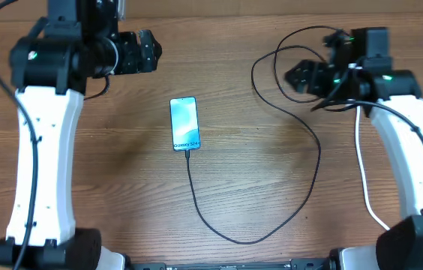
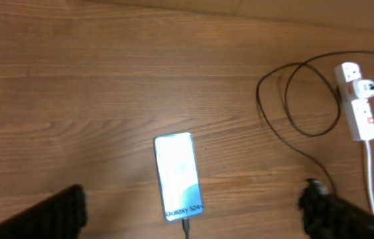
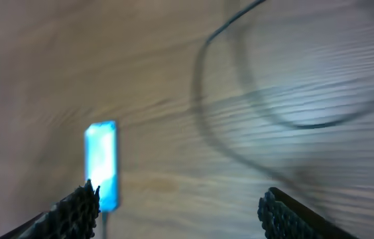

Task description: Plug charger to phone and switch on socket

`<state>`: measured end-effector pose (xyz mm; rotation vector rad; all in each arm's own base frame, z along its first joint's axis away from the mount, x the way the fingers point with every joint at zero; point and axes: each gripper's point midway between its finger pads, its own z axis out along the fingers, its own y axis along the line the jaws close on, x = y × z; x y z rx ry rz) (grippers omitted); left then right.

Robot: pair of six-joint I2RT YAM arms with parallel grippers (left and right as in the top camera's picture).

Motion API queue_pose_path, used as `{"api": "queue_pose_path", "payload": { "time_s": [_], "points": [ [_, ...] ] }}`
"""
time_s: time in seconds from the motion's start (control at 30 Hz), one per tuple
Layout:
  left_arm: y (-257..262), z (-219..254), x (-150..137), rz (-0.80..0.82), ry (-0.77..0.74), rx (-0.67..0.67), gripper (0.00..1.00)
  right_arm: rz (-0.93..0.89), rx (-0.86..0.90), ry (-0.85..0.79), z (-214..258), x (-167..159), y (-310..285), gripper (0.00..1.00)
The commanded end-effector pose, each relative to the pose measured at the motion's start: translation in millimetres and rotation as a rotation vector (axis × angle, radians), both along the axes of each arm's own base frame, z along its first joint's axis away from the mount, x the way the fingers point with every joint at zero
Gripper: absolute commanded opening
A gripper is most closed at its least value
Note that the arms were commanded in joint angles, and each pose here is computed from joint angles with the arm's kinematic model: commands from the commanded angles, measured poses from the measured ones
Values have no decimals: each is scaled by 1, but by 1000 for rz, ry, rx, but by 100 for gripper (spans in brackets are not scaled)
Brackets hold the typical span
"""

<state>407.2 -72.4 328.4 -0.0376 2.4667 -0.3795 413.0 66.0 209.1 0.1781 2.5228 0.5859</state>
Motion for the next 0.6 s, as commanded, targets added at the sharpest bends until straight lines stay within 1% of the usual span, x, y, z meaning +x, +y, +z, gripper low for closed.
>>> {"api": "queue_pose_path", "payload": {
  "time_s": [0.0,0.13,0.2,0.37,0.57],
  "points": [
    [3,-2,-4,17,20,-1,100,-269,-111,-10,7,10,-66,80],
    [3,-6,-4,17,37,0,100,-454,-149,-22,8,17,-116,83],
    [3,-8,-3,16,39,1,100,-539,-160,-58,10,25,-145,89],
    [3,-8,-3,16,39,1,100,-601,-162,-92,-3,44,-179,89],
    [3,-8,-3,16,39,1,100,-543,-172,-76,-31,79,-195,88]
  ]
}}
